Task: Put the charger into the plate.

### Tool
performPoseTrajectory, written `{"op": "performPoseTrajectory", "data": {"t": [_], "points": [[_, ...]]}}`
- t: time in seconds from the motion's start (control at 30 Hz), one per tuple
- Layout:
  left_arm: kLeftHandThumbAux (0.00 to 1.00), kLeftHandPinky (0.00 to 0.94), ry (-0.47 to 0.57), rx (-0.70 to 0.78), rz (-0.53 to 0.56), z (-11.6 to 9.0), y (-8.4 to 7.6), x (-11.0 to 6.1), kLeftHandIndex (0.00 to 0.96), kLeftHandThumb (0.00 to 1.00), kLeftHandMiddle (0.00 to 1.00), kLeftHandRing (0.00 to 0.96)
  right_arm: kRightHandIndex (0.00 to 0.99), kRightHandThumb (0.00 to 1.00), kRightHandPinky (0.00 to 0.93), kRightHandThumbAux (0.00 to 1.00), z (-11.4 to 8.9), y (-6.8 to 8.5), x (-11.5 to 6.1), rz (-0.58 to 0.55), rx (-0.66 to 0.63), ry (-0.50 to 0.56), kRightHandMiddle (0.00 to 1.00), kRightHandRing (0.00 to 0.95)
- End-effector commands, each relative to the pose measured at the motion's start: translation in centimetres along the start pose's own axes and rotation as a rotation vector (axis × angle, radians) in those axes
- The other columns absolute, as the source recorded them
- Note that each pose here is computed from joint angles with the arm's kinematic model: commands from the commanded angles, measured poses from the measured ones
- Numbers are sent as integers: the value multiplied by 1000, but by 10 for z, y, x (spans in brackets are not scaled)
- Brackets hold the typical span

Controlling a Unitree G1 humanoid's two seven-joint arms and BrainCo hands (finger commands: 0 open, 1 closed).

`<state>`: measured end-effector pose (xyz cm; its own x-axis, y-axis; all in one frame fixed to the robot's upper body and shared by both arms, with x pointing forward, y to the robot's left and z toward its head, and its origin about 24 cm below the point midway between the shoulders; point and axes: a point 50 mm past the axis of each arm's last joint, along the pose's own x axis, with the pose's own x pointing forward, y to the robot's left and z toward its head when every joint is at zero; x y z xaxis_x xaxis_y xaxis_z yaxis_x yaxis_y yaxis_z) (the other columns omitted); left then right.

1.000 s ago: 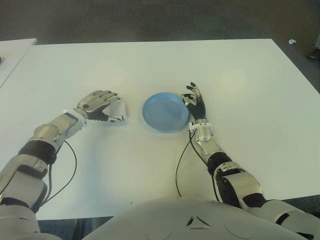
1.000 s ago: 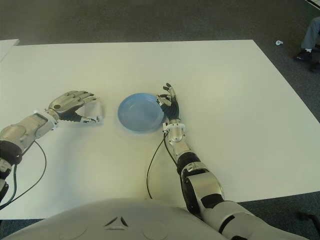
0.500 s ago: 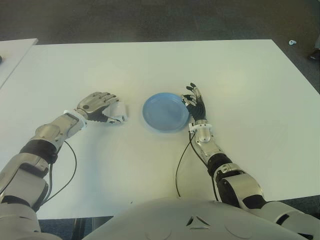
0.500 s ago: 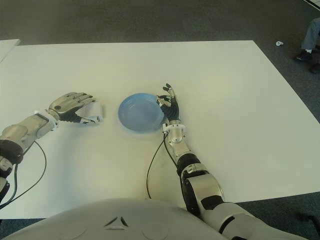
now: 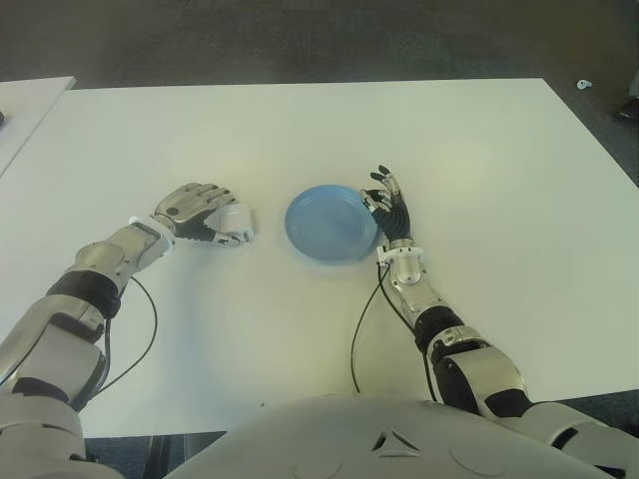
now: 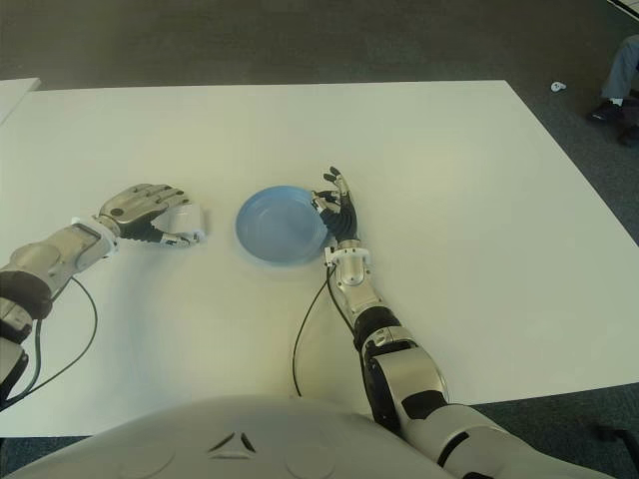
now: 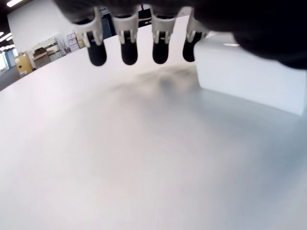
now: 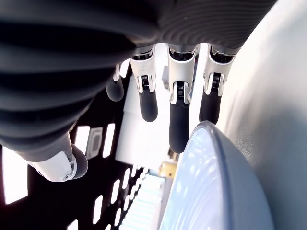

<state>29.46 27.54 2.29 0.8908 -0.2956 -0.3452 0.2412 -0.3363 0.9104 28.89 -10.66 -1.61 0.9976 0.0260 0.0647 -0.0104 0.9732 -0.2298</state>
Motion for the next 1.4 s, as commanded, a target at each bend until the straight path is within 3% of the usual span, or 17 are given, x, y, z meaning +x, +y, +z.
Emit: {"op": "performPoseTrajectory", "data": {"t": [0.03, 1.4], "points": [[118, 0, -13, 1, -2, 4, -1, 4, 0, 369, 0, 0, 0, 0, 269, 545, -49, 3, -46, 29, -31, 246, 189, 337], [135, 0, -16, 61, -3, 3, -14, 4, 0, 324, 0, 0, 0, 0, 211, 535, -48, 4, -45, 27, -43, 249, 192, 310]]}}
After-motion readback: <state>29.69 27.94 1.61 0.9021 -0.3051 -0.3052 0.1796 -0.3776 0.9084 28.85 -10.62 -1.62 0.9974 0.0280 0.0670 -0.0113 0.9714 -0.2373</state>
